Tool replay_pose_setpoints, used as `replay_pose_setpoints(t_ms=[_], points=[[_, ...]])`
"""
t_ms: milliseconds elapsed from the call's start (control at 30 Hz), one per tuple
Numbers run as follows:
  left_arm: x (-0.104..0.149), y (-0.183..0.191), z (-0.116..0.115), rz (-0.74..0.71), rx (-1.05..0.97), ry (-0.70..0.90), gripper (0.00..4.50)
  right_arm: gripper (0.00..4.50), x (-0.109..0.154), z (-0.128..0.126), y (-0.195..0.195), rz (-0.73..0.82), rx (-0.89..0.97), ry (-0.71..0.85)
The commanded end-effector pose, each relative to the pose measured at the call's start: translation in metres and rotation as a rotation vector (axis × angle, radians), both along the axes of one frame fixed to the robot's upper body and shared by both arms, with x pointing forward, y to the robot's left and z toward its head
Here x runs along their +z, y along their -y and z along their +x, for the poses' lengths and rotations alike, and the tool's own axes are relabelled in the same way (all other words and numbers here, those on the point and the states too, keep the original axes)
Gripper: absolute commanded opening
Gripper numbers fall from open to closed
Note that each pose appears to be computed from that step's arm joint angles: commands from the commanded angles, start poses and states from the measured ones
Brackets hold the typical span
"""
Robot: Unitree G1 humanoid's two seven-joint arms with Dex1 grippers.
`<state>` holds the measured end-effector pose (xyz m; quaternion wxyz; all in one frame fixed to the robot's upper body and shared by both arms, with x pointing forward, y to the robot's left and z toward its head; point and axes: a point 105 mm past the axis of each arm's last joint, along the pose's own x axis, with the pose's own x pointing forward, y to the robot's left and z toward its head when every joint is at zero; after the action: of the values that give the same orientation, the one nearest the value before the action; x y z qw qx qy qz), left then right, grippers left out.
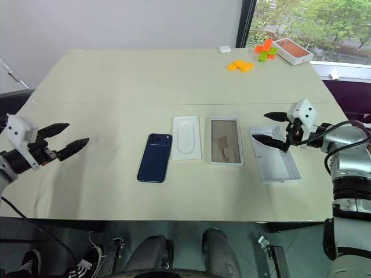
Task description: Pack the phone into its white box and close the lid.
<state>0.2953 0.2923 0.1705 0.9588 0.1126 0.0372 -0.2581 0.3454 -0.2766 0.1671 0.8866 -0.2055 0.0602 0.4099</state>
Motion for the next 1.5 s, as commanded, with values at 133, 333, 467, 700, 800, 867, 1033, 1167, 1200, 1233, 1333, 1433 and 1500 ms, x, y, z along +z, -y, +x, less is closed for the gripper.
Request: replay_pose_setpoints(t_ms=[133,333,467,700,800,867,1033,1167,1200,1233,1333,1433,1500], points=[[0.014,-0.016,-0.010,0.035,-0.011,0.040,4.50,4.47,0.015,-0.006,0.039,-0.101,-0.080,0.041],[-0.004,-0.038,-0.017,0.050,0.041,0.005,4.50,4.47,0.011,-0.009,0.060,-0.133,-0.151,0.036],[0.003,-0.032,-0.008,0.003,0.043,0.026,4.50,4.47,0.008,-0.008,0.062,-0.120,-0.169,0.037],[0.015,-0.019,0.011,-0.074,0.055,0.044,4.50,4.47,0.004,0.002,0.073,-0.120,-0.288,0.055],[0.019,-0.006,0.023,-0.115,0.057,0.048,4.50,4.47,0.010,0.010,0.070,-0.037,-0.321,0.068],[0.023,0.017,0.036,-0.149,0.018,0.046,4.50,4.47,0.010,0.014,0.063,-0.028,-0.307,0.071],[0.023,0.066,0.058,-0.226,-0.039,0.005,4.50,4.47,0.011,0.019,0.032,-0.022,-0.194,0.102],[0.000,0.115,0.071,-0.248,-0.071,-0.127,4.50,4.47,0.015,0.019,-0.013,-0.030,-0.056,0.147],[-0.002,0.120,0.074,-0.257,-0.062,-0.141,4.50,4.47,0.015,0.019,-0.021,-0.039,-0.036,0.157],[-0.005,0.127,0.078,-0.301,-0.056,-0.176,4.50,4.47,0.017,0.017,-0.034,-0.022,-0.005,0.161],[-0.006,0.147,0.091,-0.402,-0.035,-0.240,4.50,4.47,0.019,0.012,-0.065,-0.049,0.077,0.187],[-0.001,0.172,0.096,-0.479,-0.089,-0.281,4.50,4.47,0.028,0.011,-0.082,-0.034,0.104,0.216],[-0.003,0.181,0.103,-0.514,-0.074,-0.330,4.50,4.47,0.027,0.007,-0.094,-0.059,0.142,0.225]])
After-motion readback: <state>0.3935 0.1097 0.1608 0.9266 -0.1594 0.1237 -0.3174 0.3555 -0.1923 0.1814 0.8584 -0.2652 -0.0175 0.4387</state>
